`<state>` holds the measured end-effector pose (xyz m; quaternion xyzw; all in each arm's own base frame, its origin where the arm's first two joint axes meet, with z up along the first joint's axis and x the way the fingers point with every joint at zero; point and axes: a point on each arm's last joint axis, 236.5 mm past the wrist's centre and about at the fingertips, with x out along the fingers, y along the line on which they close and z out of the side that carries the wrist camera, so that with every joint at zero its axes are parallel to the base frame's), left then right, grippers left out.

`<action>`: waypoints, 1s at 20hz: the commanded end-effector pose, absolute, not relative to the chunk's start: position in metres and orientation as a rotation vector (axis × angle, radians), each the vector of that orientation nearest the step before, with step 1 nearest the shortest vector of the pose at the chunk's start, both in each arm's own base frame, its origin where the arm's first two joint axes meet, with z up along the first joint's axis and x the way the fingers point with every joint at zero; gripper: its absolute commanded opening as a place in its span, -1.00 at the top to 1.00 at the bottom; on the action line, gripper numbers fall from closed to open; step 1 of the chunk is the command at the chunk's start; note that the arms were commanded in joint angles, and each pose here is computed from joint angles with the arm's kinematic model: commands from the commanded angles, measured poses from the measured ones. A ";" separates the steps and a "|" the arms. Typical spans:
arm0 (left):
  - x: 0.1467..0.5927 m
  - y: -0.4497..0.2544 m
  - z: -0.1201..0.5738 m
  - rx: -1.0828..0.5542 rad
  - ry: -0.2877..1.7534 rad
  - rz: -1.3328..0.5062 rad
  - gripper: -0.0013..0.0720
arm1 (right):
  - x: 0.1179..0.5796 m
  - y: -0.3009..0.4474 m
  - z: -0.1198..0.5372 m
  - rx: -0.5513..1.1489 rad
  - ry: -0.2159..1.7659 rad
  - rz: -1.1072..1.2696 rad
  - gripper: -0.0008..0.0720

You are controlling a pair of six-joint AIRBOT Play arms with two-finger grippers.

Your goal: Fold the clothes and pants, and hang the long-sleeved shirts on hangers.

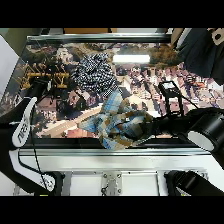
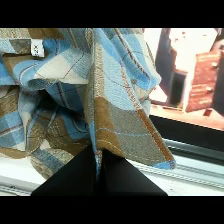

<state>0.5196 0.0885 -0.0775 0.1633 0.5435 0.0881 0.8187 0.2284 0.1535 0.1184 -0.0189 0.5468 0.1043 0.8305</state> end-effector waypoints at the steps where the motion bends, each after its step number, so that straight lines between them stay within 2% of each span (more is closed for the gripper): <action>1: 0.525 0.111 -0.098 0.389 1.247 0.243 -0.78 | 0.228 0.154 0.118 -0.040 1.160 0.222 0.94; 7: 0.516 0.117 -0.122 0.359 1.321 0.269 -0.77 | 0.228 0.153 0.118 -0.041 1.160 0.222 0.94; 9: 0.517 0.115 -0.121 0.361 1.319 0.268 -0.15 | 0.228 0.153 0.118 -0.041 1.160 0.222 0.94; 11: 0.515 0.116 -0.121 0.361 1.324 0.269 0.70 | 0.228 0.154 0.118 -0.040 1.160 0.222 0.94; 12: 0.515 0.116 -0.121 0.361 1.325 0.269 0.93 | 0.228 0.154 0.118 -0.040 1.160 0.222 0.94; 17: 0.514 0.117 -0.108 0.360 1.316 0.281 0.93 | 0.228 0.154 0.118 -0.040 1.160 0.222 0.94; 20: 0.521 0.117 -0.064 0.350 1.234 0.293 0.93 | 0.228 0.153 0.118 -0.041 1.160 0.222 0.94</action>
